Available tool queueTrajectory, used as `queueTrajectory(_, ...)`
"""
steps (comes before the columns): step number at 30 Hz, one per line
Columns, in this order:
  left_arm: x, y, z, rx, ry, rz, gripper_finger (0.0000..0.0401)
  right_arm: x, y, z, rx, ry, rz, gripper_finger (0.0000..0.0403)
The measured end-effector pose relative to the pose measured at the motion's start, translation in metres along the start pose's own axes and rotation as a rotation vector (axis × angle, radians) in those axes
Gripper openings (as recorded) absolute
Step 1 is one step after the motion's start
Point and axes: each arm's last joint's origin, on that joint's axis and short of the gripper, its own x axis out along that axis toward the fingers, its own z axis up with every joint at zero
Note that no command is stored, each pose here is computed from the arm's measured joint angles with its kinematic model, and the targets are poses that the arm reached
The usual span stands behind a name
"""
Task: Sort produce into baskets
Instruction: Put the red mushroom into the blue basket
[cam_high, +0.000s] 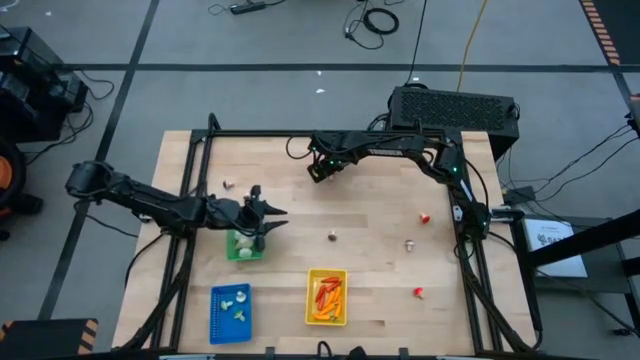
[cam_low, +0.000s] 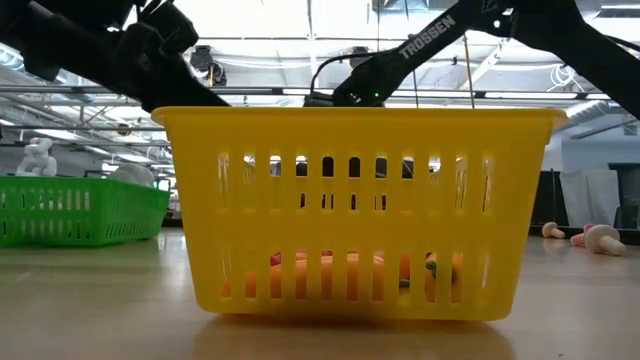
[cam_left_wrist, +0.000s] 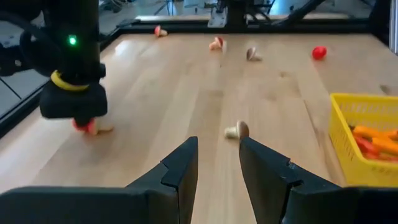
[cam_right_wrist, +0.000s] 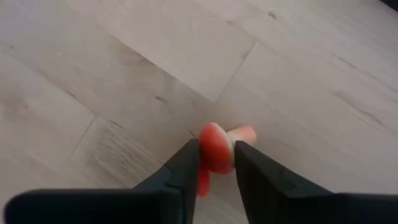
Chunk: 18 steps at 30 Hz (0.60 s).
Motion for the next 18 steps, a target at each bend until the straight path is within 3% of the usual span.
queueTrajectory(9, -0.024, 0.009, 0.0, -0.027, 0.071, 0.095, 0.0125, -0.001, 0.002, 0.003, -0.068, -0.029, 0.011, 0.0012)
queueTrajectory(18, -0.039, 0.013, 0.0, -0.021, 0.098, 0.101, 0.0125, -0.012, 0.004, 0.004, -0.116, -0.055, 0.035, 0.0001)
